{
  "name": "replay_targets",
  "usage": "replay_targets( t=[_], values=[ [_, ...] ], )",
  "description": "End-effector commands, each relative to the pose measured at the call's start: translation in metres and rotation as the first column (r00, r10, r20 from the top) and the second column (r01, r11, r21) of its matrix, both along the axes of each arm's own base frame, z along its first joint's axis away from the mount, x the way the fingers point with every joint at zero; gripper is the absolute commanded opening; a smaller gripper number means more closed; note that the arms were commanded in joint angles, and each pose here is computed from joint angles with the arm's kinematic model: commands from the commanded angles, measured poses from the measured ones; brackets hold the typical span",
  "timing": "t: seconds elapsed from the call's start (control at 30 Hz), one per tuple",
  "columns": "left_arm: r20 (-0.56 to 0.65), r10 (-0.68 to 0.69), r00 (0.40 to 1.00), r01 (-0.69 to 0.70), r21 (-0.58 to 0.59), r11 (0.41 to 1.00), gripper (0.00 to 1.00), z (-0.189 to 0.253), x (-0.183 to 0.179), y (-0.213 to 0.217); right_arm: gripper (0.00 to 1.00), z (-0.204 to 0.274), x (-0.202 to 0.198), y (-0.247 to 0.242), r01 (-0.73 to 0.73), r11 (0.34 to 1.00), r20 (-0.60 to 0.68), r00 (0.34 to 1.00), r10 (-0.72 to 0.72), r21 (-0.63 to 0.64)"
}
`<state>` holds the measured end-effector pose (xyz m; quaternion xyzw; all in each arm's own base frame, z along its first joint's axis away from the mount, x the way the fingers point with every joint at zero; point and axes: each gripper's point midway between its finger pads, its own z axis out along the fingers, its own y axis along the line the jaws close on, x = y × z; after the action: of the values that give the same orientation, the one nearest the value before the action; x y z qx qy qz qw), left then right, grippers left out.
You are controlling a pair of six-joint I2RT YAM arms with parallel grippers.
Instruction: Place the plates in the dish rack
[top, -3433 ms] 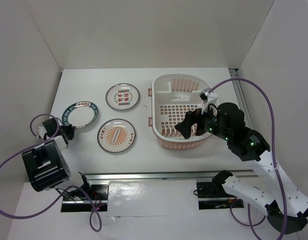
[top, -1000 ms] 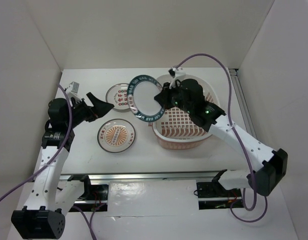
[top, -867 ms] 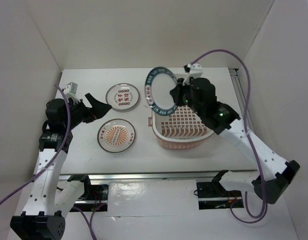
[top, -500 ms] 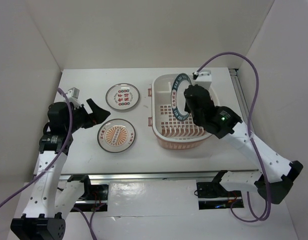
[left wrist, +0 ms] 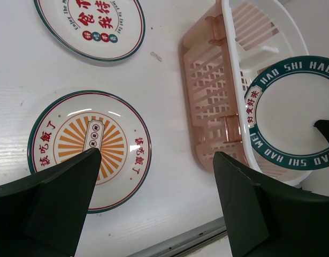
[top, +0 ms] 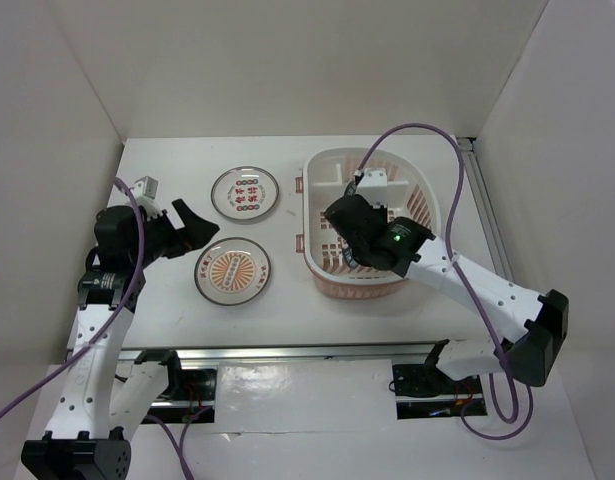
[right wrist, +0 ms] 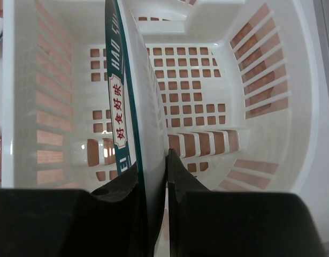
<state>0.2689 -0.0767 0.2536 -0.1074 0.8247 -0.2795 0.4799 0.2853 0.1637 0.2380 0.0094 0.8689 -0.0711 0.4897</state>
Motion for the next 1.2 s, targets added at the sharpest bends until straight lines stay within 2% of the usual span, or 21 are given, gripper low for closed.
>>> replay_targets(
  t=[0.0, 0.6, 1.17],
  values=[
    [0.055, 0.004, 0.998, -0.005, 0.022, 1.000, 1.00, 0.011, 0.001, 0.002, 0.00, 0.005, 0.005, -0.005, 0.081, 0.997, 0.046, 0.996, -0.082, 0.011],
    [0.046, 0.004, 0.999, -0.005, 0.022, 1.000, 1.00, 0.009, 0.000, 0.002, 0.00, -0.021, -0.006, -0.007, 0.128, 0.989, 0.005, 0.992, -0.128, -0.071],
    [0.046, 0.021, 0.999, -0.022, 0.029, 0.999, 1.00, 0.009, -0.002, 0.005, 0.00, -0.039, -0.003, 0.004, 0.101, 0.993, -0.030, 0.994, -0.103, -0.066]
  ],
)
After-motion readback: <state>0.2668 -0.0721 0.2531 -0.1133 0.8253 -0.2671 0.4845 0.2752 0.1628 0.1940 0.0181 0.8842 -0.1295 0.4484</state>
